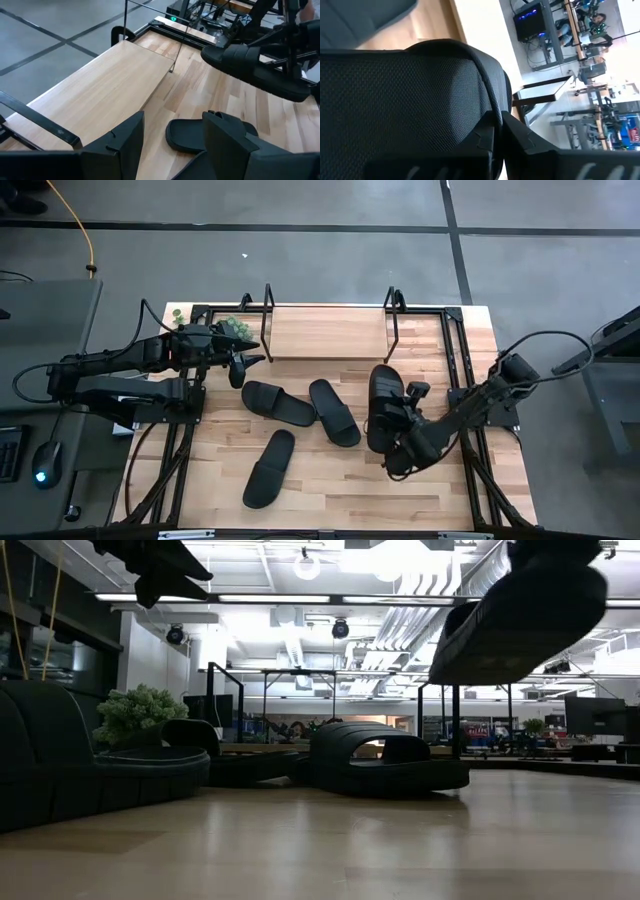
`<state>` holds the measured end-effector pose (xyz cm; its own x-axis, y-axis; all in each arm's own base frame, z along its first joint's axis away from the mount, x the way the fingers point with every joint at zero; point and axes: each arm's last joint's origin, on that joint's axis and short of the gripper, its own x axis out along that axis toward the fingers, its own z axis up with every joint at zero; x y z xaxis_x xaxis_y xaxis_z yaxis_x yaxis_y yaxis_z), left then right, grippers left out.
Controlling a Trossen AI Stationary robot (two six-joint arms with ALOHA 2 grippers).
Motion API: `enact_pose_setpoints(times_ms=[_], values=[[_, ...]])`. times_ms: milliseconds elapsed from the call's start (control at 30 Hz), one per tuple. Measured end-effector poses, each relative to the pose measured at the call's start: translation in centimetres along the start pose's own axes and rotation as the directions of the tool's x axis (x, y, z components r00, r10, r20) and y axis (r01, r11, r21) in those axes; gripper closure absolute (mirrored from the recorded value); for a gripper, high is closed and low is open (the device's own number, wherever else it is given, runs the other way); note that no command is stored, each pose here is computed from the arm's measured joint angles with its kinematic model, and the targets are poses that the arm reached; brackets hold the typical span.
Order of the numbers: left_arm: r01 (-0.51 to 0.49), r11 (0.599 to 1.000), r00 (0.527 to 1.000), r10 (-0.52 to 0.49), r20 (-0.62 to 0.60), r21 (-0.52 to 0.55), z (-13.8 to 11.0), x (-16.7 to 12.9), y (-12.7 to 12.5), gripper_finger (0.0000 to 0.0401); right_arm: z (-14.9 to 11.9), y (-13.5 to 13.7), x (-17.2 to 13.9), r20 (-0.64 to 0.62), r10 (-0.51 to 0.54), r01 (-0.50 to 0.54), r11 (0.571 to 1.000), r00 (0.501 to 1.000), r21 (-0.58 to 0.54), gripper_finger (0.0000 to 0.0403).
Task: Pick and place slides into the shelf
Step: Put the black slide on the shelf
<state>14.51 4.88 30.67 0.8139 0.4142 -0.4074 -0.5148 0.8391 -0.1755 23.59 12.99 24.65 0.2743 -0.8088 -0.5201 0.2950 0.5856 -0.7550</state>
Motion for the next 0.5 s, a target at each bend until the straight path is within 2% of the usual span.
enact_pose_setpoints(times_ms=[333, 500], values=[[-0.033, 0.999, 0.999, 0.033, 0.009, 0.0, 0.0, 0.0, 0.1, 0.0217, 1.0, -4.5, 1.3, 0.029, -0.035, 0.035, 0.999, 0.999, -0.001, 0.0403], [-0.033, 0.999, 0.999, 0.033, 0.009, 0.0, 0.0, 0.0, 0.1, 0.0217, 1.7, -6.9, 2.1, 0.053, -0.004, 0.003, 1.0, 0.999, 0.016, 0.0403]])
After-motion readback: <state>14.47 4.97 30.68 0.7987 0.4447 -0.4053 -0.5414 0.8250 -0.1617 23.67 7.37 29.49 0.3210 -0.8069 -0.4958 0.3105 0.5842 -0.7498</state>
